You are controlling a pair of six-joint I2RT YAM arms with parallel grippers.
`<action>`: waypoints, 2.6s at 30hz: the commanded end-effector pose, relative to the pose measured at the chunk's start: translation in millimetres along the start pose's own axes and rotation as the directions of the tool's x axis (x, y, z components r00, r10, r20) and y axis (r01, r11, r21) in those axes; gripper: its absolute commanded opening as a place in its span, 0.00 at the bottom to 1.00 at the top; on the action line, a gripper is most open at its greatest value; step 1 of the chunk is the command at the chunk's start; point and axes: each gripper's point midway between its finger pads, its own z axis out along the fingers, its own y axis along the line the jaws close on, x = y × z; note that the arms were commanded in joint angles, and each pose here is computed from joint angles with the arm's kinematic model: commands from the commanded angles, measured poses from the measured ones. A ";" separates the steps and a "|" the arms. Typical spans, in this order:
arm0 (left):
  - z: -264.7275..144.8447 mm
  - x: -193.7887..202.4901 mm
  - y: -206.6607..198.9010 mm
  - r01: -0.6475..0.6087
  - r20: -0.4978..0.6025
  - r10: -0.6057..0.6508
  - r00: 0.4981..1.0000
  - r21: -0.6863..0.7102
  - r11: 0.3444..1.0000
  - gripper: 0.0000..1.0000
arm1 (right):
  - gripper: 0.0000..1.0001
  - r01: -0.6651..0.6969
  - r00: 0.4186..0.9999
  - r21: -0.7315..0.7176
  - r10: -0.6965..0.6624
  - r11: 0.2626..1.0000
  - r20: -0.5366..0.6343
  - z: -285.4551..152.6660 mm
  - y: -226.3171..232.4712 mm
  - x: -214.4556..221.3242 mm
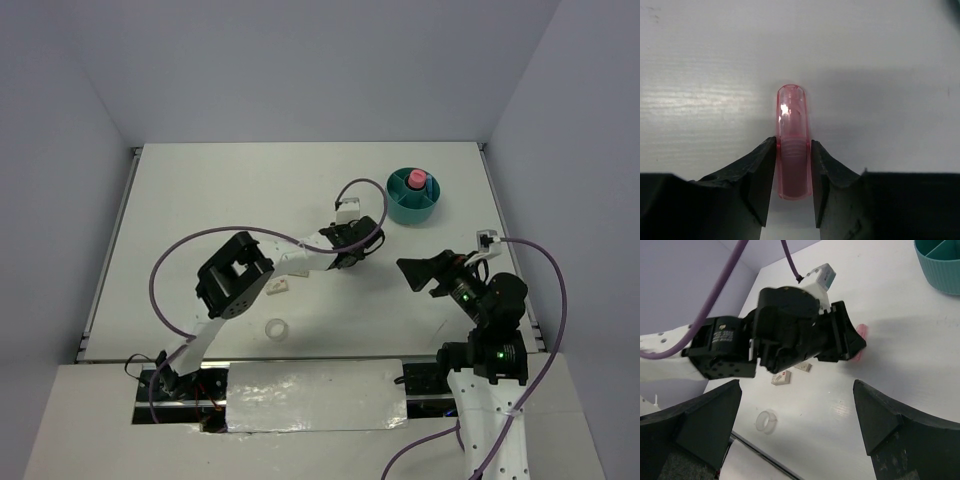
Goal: Sort the stationery into containers
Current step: Pick up the stationery from the center of the board, then place the stationery in the storage box.
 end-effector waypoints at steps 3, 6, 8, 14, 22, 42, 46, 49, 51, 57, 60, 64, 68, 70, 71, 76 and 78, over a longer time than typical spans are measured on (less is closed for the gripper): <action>-21.7 141.1 56.6 -0.281 -0.390 0.315 0.865 0.143 0.949 0.51 | 1.00 -0.011 1.000 -0.050 0.010 0.999 -0.025 5.7 4.2 4.2; -29.3 154.3 69.7 -0.309 -0.406 0.362 0.839 0.193 0.931 0.40 | 1.00 -0.019 0.999 -0.043 0.017 0.999 -0.028 7.8 1.8 4.8; -33.7 164.6 81.6 -0.314 -0.422 0.373 0.826 0.205 0.927 0.06 | 1.00 -0.027 0.999 -0.026 0.026 0.999 -0.034 11.0 -4.1 6.7; -44.1 171.8 100.0 -0.347 -0.399 0.406 0.822 0.214 0.913 0.00 | 1.00 -0.115 0.990 -0.010 0.114 0.993 -0.089 28.5 -24.1 25.5; -87.9 122.8 67.9 -0.364 -0.073 0.411 0.909 0.341 0.867 0.00 | 1.00 -0.235 0.962 0.088 0.244 0.968 -0.125 47.3 -67.9 63.9; -190.5 62.5 10.0 -0.348 0.272 0.218 0.937 0.685 0.640 0.00 | 0.80 -0.354 0.881 0.036 0.346 0.935 -0.324 88.6 -16.8 135.9; -195.2 58.0 5.5 -0.342 0.283 0.196 0.939 0.700 0.627 0.00 | 0.76 -0.348 0.871 0.030 0.336 0.937 -0.359 95.5 -4.4 147.6; -196.1 53.5 4.8 -0.338 0.288 0.184 0.940 0.695 0.635 0.00 | 0.65 -0.363 0.857 0.032 0.347 0.931 -0.382 96.8 2.2 157.6; -194.3 50.4 5.3 -0.336 0.290 0.182 0.940 0.681 0.651 0.00 | 0.52 -0.379 0.846 0.032 0.361 0.925 -0.392 94.8 6.4 163.7; -194.5 44.9 2.8 -0.340 0.299 0.179 0.937 0.672 0.658 0.01 | 0.00 -0.374 0.866 0.060 0.372 0.925 -0.333 94.8 8.3 152.8; -199.4 41.7 1.7 -0.334 0.297 0.172 0.939 0.678 0.654 0.42 | 0.00 -0.305 0.915 0.040 0.304 0.952 -0.265 102.3 9.2 126.7; -194.3 37.4 28.3 -0.255 0.190 0.176 0.966 0.567 0.783 0.99 | 0.00 -0.050 0.994 0.221 0.069 0.974 -0.081 118.9 -39.6 48.3; -193.2 45.1 79.2 -0.169 0.063 0.157 0.986 0.395 0.903 0.99 | 0.00 0.091 0.992 0.435 -0.118 0.896 0.036 120.0 -86.3 -31.6; -194.2 44.4 99.3 -0.154 0.052 0.145 0.988 0.329 0.932 0.99 | 0.00 0.118 0.974 0.621 -0.211 0.775 0.078 109.1 -124.7 -76.9; -200.6 44.5 108.4 -0.160 0.047 0.153 0.987 0.322 0.933 0.99 | 0.00 0.117 0.973 0.666 -0.218 0.737 0.070 105.6 -136.3 -84.6; -213.8 47.0 128.9 -0.144 0.041 0.138 0.990 0.332 0.932 0.99 | 0.00 0.048 0.957 0.762 -0.248 0.646 0.150 105.5 -181.2 -148.1; -218.3 48.3 134.4 -0.136 0.042 0.130 0.991 0.346 0.928 0.99 | 0.00 0.045 0.948 0.761 -0.268 0.647 0.173 117.6 -185.0 -162.7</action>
